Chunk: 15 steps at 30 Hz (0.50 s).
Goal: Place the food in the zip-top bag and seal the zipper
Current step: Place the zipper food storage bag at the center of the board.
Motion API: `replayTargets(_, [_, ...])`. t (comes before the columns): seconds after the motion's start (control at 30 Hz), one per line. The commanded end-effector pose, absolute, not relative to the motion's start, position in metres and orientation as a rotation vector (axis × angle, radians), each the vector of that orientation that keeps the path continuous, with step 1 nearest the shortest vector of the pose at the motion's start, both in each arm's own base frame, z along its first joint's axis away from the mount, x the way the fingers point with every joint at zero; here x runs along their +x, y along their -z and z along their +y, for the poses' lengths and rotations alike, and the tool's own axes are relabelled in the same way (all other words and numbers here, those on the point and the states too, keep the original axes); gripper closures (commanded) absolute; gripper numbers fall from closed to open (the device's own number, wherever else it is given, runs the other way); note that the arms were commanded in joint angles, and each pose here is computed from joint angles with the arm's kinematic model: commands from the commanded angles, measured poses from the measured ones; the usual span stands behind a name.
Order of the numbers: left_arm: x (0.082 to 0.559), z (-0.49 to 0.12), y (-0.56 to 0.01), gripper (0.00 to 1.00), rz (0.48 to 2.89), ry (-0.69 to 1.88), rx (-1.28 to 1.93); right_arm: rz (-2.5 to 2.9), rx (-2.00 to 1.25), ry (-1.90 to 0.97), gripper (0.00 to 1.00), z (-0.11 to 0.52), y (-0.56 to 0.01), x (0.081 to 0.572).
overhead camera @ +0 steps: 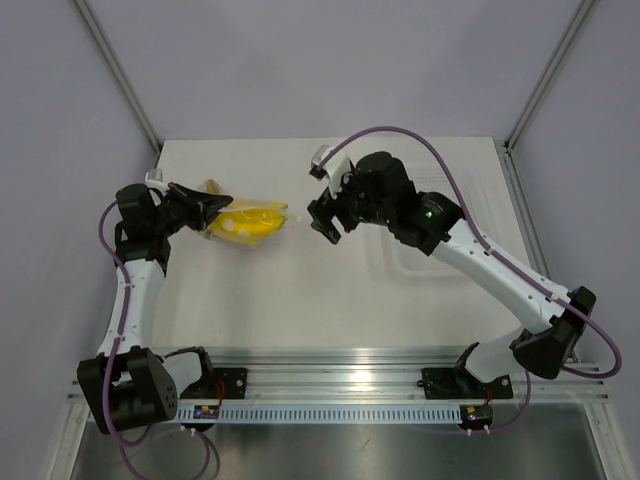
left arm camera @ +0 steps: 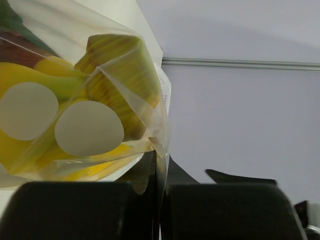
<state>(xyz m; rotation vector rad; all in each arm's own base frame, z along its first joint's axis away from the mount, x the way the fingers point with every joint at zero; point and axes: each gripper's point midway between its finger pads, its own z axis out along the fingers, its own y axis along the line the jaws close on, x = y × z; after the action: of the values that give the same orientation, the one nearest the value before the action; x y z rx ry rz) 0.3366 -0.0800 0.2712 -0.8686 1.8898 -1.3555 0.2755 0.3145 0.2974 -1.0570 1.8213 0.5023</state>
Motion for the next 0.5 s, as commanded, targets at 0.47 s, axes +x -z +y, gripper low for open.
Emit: replayTargets(0.47, [0.359, -0.121, -0.326, 1.0, 1.883, 1.364, -0.49, 1.794, -0.904, -0.4, 0.1, 0.366, -0.334, 0.33])
